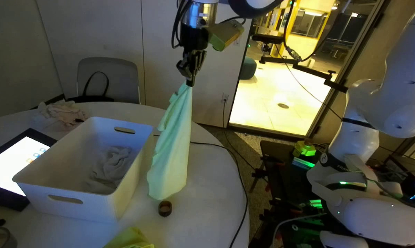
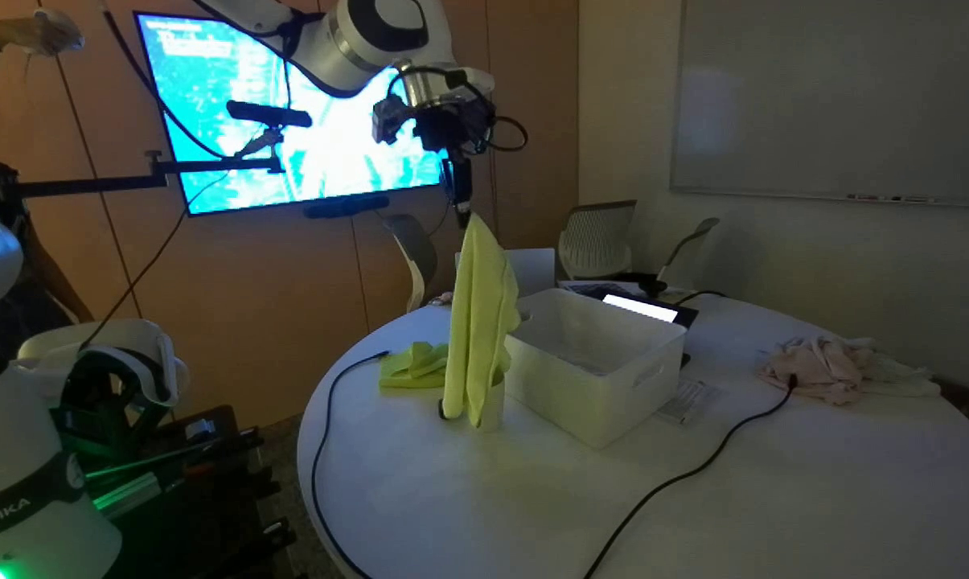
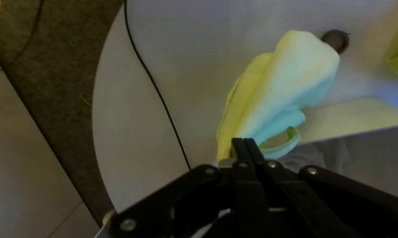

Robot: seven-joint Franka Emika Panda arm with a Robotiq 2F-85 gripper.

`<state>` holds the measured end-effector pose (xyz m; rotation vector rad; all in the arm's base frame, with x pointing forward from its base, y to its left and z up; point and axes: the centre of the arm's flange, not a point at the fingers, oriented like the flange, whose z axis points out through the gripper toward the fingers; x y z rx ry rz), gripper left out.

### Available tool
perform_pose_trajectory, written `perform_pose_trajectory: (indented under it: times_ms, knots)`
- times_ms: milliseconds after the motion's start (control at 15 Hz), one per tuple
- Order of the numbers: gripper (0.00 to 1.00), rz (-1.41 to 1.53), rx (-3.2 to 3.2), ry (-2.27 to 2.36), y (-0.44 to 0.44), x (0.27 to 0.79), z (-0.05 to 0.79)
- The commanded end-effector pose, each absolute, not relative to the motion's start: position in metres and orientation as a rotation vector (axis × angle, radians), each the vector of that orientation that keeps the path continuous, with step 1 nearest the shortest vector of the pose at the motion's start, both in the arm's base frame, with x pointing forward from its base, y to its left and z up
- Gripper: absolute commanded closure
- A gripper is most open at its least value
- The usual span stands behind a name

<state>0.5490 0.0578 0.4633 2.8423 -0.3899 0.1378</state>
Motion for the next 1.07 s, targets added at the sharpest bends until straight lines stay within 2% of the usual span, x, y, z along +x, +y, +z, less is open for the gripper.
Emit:
perform_pose_trajectory:
  times_ms: [0, 333, 1000]
  knots:
    - [1.00, -0.056, 2.764, -0.378, 0.062, 0.567, 0.511]
    - [1.00, -0.151, 2.762, -0.362, 0.057, 0.584, 0.566]
    - [1.00, -0.011, 2.893, -0.500, 0.074, 0.694, 0.610]
